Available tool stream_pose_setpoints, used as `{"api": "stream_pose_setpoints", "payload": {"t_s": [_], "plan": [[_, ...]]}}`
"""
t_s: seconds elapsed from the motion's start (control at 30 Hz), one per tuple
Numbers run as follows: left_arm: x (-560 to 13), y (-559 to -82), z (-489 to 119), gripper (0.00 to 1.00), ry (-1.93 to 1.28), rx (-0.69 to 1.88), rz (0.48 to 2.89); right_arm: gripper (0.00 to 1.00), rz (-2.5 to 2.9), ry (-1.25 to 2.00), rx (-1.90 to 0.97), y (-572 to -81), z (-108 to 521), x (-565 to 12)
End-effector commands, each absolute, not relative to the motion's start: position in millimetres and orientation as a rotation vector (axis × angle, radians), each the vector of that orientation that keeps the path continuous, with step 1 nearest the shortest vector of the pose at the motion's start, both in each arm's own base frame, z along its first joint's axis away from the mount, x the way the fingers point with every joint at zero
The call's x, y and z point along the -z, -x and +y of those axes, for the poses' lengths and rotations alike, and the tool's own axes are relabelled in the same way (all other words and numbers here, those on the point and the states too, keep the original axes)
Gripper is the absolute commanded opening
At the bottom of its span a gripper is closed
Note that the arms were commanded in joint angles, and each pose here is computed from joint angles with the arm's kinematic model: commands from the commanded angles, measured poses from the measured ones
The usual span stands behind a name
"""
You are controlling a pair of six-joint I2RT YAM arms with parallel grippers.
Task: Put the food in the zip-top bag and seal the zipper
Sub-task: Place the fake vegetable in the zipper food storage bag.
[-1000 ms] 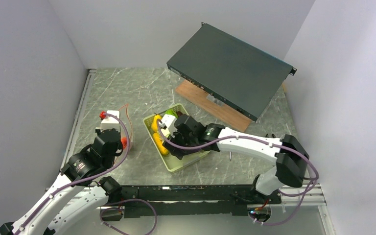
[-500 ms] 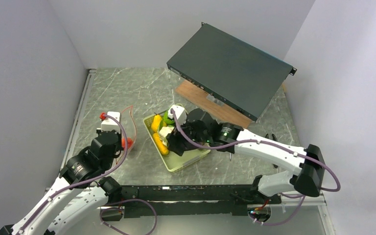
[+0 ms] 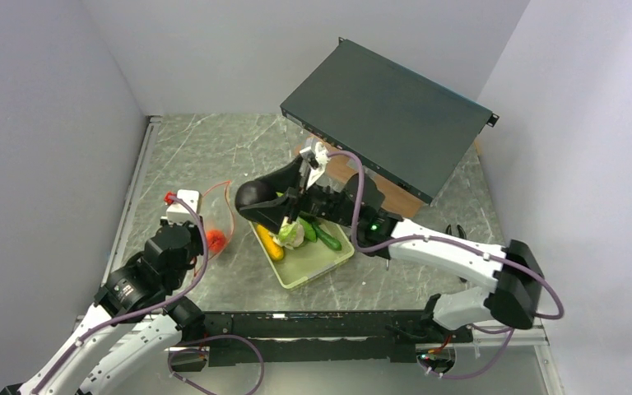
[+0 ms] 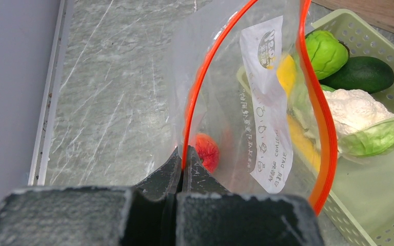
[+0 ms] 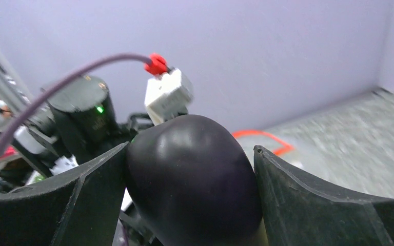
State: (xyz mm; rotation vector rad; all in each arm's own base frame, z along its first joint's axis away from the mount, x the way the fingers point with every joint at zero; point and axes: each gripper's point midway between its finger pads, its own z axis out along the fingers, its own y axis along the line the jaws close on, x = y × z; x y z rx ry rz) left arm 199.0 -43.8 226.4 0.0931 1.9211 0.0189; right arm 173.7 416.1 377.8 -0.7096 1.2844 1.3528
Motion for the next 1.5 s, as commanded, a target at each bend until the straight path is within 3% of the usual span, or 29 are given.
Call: {"api": "stream_pose_setpoints", "payload": {"t_s": [0.0, 0.4, 0.77, 1.0, 1.13, 1.47], "plan": [[-233.8, -201.4, -45.9, 0.00, -0.083, 0.007, 1.884, 0.00, 0.903, 0.692, -1.596, -148.0, 427.3, -457.5], [-239.0, -199.0, -43.2, 0.00, -0.071, 0.020, 1.858, 0.00, 0.817, 0.570, -1.784, -173.8, 476.5, -466.8], [-239.8, -198.4, -45.0, 0.00, -0.077, 0.034, 1.855, 0.00, 0.905, 0.477, -1.851, -200.6, 509.3, -422.8], [-243.4, -196.2, -39.2, 0.00, -0.048, 0.029, 1.836, 0.00, 1.008, 0.513, -1.747, -207.2, 511.7, -383.7], [-244.1, -195.5, -36.6, 0.00, -0.035, 0.025, 1.830, 0.11, 1.071, 0.540, -1.682, -210.8, 512.1, -362.9], [-242.2, -196.6, -36.9, 0.00, -0.037, 0.014, 1.840, 0.72, 1.308, 0.552, -1.468, -235.9, 519.4, -325.5]]}}
